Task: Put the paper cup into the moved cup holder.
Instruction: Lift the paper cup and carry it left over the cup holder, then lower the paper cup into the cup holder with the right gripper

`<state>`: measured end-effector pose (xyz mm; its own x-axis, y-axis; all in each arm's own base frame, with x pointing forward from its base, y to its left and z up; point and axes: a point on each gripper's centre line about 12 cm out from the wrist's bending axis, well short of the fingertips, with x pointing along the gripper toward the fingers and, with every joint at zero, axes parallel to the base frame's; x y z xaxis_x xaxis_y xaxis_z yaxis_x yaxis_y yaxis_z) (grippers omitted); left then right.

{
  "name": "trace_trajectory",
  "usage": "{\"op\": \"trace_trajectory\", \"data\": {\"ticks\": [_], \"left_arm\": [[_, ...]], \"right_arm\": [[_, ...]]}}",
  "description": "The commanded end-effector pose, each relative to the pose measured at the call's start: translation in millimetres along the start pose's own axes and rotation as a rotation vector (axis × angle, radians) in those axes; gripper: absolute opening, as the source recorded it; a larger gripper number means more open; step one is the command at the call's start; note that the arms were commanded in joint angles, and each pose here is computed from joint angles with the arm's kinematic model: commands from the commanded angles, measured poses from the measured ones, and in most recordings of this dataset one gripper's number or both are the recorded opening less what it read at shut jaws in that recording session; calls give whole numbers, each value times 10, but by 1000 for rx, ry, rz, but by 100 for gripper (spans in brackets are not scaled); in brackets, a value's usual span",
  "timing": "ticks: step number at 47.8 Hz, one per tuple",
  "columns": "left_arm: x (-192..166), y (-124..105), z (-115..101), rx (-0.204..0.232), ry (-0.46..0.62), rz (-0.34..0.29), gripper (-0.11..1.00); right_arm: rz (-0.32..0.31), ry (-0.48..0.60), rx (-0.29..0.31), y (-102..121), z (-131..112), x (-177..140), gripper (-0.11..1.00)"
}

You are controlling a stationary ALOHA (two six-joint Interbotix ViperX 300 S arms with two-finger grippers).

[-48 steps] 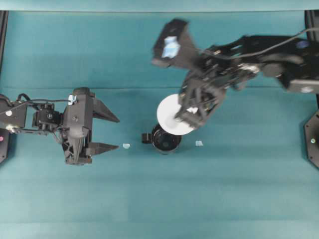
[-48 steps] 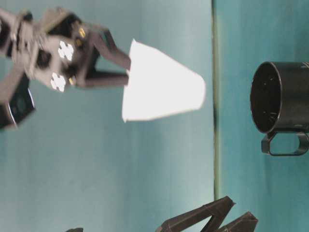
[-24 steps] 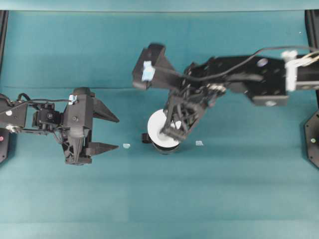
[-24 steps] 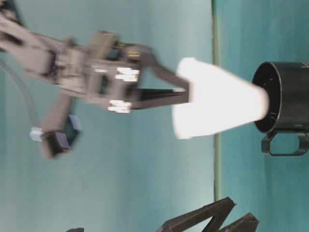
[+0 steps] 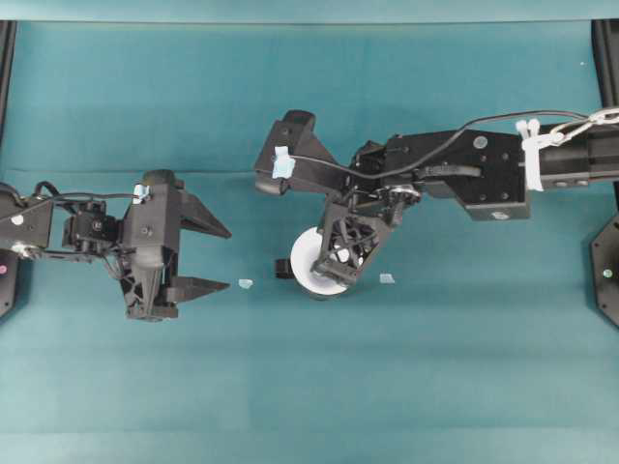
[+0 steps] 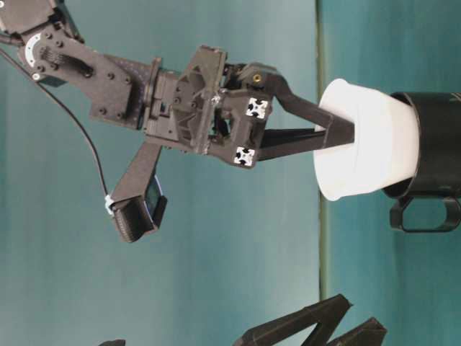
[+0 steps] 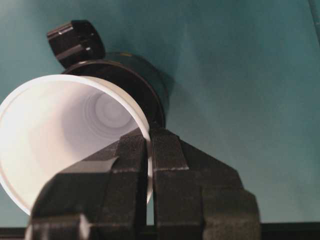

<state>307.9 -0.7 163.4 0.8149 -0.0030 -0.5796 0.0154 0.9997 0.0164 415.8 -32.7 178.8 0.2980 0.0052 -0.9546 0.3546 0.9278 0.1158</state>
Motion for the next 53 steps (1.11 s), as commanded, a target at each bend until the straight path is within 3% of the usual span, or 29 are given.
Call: {"op": "trace_trajectory", "data": {"ticks": [1, 33, 39, 47, 53], "left_arm": [[-14, -4, 47, 4, -17, -1, 86], [-8, 1, 40, 3, -14, 0, 86], [-8, 1, 42, 3, -15, 0, 86], [-7, 1, 48, 3, -17, 0, 86], [-8, 1, 42, 3, -15, 0, 86]], "right_arm": [[10, -31, 0, 24, 31, -42, 2], [17, -33, 3, 30, 27, -25, 2], [23, -32, 10, 30, 27, -25, 6], [33, -32, 16, 47, 25, -32, 27], [34, -38, 18, 49, 29, -51, 60]]}}
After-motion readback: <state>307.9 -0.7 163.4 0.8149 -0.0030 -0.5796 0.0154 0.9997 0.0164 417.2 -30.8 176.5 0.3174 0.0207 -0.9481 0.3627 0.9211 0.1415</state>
